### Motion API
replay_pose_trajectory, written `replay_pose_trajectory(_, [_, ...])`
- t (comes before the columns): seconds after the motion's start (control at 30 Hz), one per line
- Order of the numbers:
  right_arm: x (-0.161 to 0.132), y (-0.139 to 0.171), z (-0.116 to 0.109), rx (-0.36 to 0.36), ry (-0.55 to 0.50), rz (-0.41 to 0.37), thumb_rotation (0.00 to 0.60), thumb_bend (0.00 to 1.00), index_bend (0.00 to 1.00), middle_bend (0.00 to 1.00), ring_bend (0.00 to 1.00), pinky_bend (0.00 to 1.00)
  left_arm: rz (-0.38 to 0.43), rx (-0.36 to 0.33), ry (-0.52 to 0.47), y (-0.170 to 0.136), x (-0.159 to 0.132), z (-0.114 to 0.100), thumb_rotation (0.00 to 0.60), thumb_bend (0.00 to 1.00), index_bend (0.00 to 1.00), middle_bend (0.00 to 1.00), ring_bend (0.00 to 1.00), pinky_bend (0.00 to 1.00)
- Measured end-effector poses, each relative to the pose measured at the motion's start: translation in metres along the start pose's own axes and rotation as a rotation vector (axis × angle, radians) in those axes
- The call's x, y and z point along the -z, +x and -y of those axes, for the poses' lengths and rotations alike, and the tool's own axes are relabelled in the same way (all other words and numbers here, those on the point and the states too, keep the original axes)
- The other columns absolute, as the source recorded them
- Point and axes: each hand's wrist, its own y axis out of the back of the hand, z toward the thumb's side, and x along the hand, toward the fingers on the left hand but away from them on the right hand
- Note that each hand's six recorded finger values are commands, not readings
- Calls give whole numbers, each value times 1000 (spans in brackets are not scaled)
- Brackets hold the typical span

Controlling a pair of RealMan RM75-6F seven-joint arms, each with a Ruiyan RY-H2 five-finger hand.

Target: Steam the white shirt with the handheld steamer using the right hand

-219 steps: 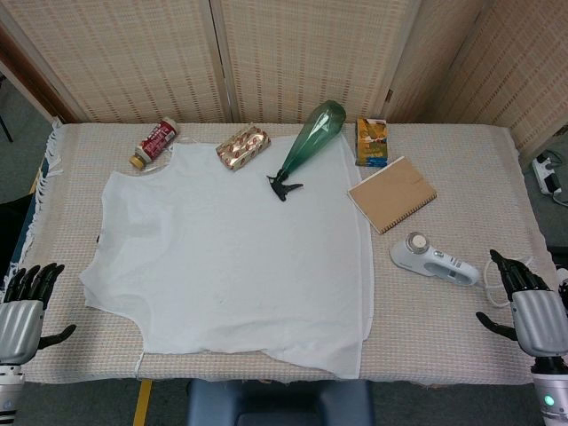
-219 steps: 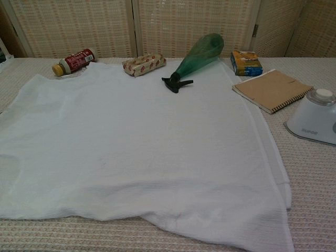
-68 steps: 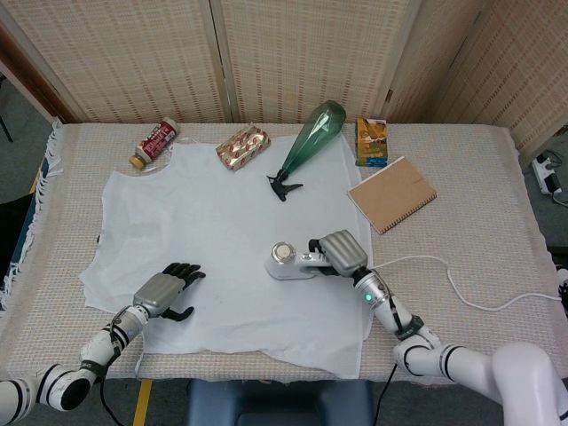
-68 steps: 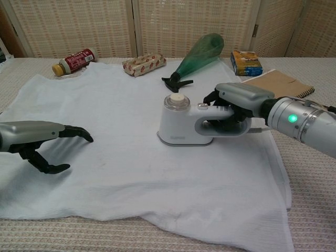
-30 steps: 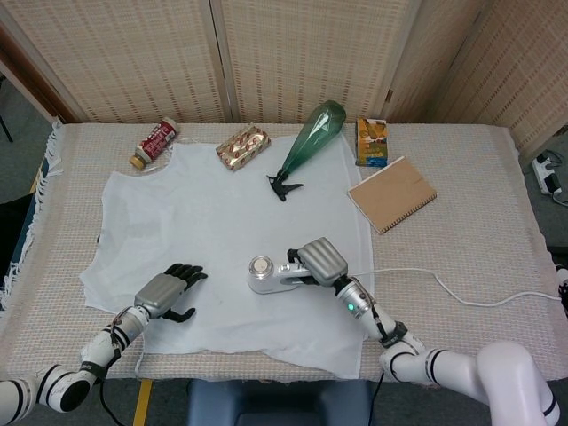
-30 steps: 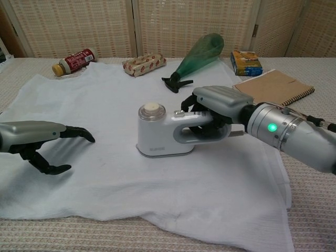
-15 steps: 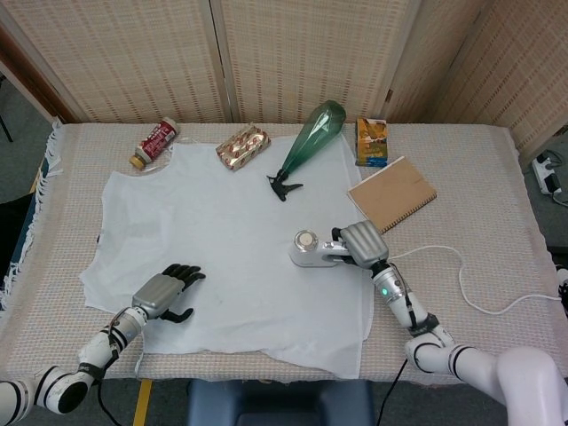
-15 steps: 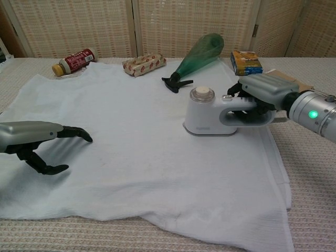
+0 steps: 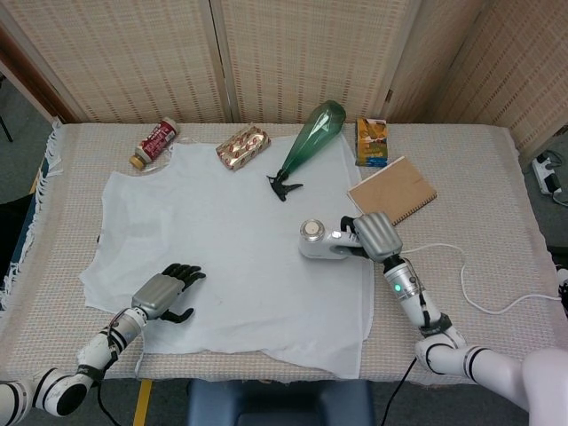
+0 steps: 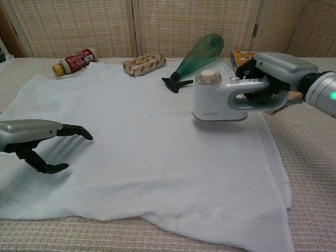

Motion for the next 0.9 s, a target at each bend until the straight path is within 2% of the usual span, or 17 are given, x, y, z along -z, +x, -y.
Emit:
replay_pose_trajectory(0.07, [-16,-3,3,-5,-15,-37,600,869,727,749,841,947,-1,0,2,0,0,0,461,451,136,81,0,0])
replay_pose_trajectory(0.23, [-54,-8,27,-44,-51,-102,600,869,727,749,841,947,-9,0,0,-1,3,-1,453,451,135,80,0,0])
replay_pose_trajectory(0.4, [-69,-10,50,-79,-19,-133,600,868,727,750,840,947,-12,3,0,-1,4,1,455,451,134,79,0,0])
replay_pose_trajectory(0.6, [-50,-9,57,-81,47,-107,600,869,727,751,840,947,-13,6,0,-1,4,2,455,451,133,79,0,0])
replay_pose_trajectory(0.9, [9,1,42,-56,120,13,600,870,727,751,841,947,-6,1,4,0,1,0,455,452,132,78,0,0])
